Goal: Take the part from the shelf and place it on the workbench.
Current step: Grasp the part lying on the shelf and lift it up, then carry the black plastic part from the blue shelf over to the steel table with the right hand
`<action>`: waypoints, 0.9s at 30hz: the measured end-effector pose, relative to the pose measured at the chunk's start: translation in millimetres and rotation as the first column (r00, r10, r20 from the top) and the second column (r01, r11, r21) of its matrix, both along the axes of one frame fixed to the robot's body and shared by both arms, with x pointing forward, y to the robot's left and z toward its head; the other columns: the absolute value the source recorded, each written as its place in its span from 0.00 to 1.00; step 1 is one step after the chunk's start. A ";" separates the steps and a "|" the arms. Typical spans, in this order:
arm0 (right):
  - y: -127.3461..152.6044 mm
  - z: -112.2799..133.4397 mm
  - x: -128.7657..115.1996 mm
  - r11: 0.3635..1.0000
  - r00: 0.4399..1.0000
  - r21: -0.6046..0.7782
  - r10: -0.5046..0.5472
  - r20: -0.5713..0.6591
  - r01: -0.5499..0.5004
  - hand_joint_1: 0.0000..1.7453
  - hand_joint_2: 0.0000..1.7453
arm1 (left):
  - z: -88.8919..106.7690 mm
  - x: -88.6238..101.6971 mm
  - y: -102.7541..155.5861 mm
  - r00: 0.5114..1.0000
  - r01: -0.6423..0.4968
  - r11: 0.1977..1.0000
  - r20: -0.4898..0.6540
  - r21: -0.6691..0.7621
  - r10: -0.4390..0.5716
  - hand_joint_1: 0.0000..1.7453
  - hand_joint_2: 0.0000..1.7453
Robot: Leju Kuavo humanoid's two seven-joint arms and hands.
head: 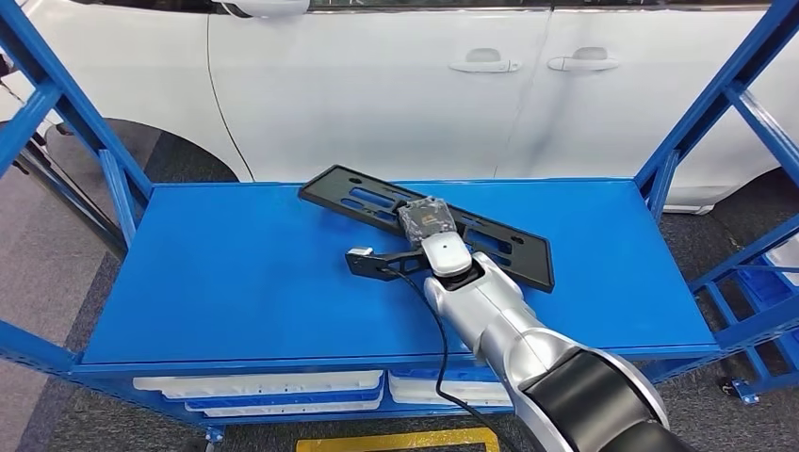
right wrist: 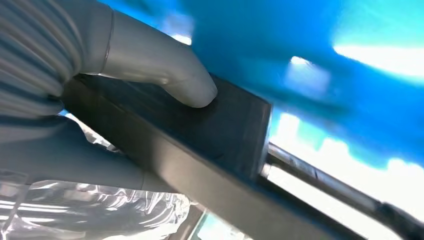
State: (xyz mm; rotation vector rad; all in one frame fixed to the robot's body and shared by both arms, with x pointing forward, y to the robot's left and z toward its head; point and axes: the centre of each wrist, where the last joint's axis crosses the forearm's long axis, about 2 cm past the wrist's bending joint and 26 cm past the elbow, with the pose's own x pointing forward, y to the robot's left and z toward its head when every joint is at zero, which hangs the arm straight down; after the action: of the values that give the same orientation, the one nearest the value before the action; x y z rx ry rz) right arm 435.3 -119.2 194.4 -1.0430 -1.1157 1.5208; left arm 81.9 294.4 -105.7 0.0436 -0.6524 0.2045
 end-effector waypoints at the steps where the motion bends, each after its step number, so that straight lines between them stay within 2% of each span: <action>1: 0.6 3.3 0.6 0.998 1.000 0.063 0.025 0.016 -0.026 1.00 1.00 | -0.1 -0.4 0.0 1.000 0.001 1.000 0.003 0.000 -0.001 0.00 1.00; 3: 2.5 14.9 2.3 0.964 0.994 0.243 0.097 0.053 -0.107 1.00 1.00 | -0.1 -0.7 -0.2 1.000 0.003 1.000 0.007 -0.004 -0.003 0.00 1.00; 4: 3.5 21.9 2.5 0.927 0.988 0.344 0.136 0.075 -0.154 1.00 1.00 | -0.1 -0.8 -0.2 1.000 0.003 1.000 0.009 -0.006 -0.003 0.00 1.00; 6: 3.8 36.3 -0.1 0.780 0.963 0.566 0.225 0.147 -0.268 1.00 1.00 | -0.4 -1.9 -0.4 1.000 0.000 1.000 0.016 -0.015 0.000 0.00 1.00; 7: 2.5 43.1 -3.3 0.658 0.942 0.675 0.266 0.205 -0.333 1.00 1.00 | -0.5 -2.7 -0.3 1.000 -0.002 1.000 0.022 -0.022 0.002 0.00 1.00; 8: 0.2 50.8 -8.0 0.483 0.911 0.779 0.300 0.283 -0.401 1.00 1.00 | -0.6 -3.5 0.2 1.000 -0.005 1.000 0.028 -0.030 0.006 0.00 1.00; 10: -7.0 66.1 -22.8 0.039 0.831 0.867 0.309 0.462 -0.497 1.00 1.00 | -0.8 -4.3 1.5 0.999 -0.011 0.999 0.031 -0.046 0.013 0.00 1.00; 11: -11.9 73.8 -32.9 -0.178 0.788 0.839 0.288 0.544 -0.514 1.00 1.00 | -0.9 -5.0 2.2 0.999 -0.015 0.999 0.029 -0.052 0.017 0.00 1.00; 12: -17.0 79.5 -44.4 -0.354 0.750 0.786 0.269 0.605 -0.507 1.00 1.00 | -1.1 -6.3 2.6 0.999 -0.022 0.998 0.025 -0.056 0.024 0.00 1.00; 13: -22.0 83.9 -55.8 -0.483 0.715 0.728 0.258 0.650 -0.487 1.00 1.00 | -1.4 -8.2 3.2 0.999 -0.032 0.998 0.023 -0.059 0.033 0.00 1.00; 15: -30.7 89.1 -78.4 -0.652 0.639 0.615 0.251 0.727 -0.444 1.00 1.00 | -2.1 -12.7 5.1 0.998 -0.056 0.997 0.018 -0.060 0.057 0.00 1.00; 18: -41.3 92.5 -107.6 -0.774 0.485 0.457 0.224 0.845 -0.438 1.00 1.00 | -2.6 -15.8 8.4 0.997 -0.073 0.996 0.017 -0.058 0.074 0.00 1.00; 20: -44.9 93.7 -126.1 -0.815 0.397 0.394 0.224 0.890 -0.425 1.00 1.00 | -2.5 -15.7 9.7 0.996 -0.080 0.995 0.022 -0.059 0.081 0.00 1.00; 22: -44.7 92.2 -142.0 -0.836 0.356 0.374 0.234 0.905 -0.402 1.00 1.00 | -2.6 -16.5 10.8 0.995 -0.088 0.994 0.030 -0.058 0.090 0.00 1.00; 27: -36.5 89.4 -167.2 -0.858 0.312 0.370 0.264 0.913 -0.356 1.00 1.00 | -2.9 -18.5 13.0 0.993 -0.104 0.993 0.049 -0.050 0.107 0.00 1.00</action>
State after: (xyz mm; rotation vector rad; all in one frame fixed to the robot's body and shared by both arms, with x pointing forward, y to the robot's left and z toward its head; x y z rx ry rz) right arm 268.1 -155.7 283.8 1.4953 -2.5823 0.2395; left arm 63.3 307.4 -108.6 0.0276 -0.6972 0.3237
